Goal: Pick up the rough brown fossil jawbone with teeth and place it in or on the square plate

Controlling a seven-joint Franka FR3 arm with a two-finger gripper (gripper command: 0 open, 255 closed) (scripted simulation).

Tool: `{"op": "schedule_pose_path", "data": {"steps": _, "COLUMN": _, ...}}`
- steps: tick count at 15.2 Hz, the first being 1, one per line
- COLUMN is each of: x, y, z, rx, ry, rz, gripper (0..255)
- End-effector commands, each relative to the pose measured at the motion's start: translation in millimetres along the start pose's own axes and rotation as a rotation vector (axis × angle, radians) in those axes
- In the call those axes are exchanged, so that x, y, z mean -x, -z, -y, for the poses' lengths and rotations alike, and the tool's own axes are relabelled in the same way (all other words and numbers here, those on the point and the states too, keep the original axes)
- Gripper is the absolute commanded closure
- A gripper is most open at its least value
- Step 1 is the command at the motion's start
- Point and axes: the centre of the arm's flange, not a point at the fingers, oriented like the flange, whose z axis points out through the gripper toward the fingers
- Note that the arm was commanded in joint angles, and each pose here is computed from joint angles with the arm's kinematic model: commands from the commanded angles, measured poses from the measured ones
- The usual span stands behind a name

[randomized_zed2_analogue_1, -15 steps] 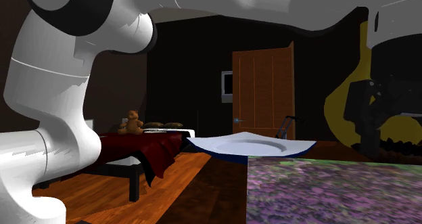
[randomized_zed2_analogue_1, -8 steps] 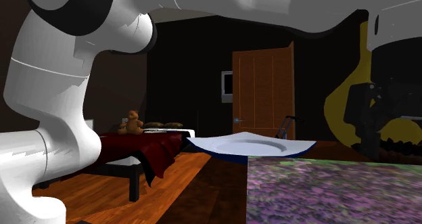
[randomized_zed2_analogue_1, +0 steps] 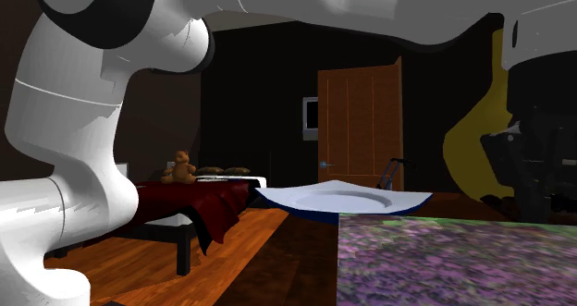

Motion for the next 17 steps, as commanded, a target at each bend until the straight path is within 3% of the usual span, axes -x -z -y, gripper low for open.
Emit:
{"op": "schedule_pose_path", "data": {"steps": 1, "x": 0, "y": 0, "z": 0, "rx": 0.0, "ry": 0.0, "rz": 0.0, "gripper": 255}}
{"op": "schedule_pose_path", "data": {"steps": 17, "x": 1, "y": 79, "z": -6, "rx": 0.0, "ry": 0.0, "rz": 0.0, "gripper": 255}}
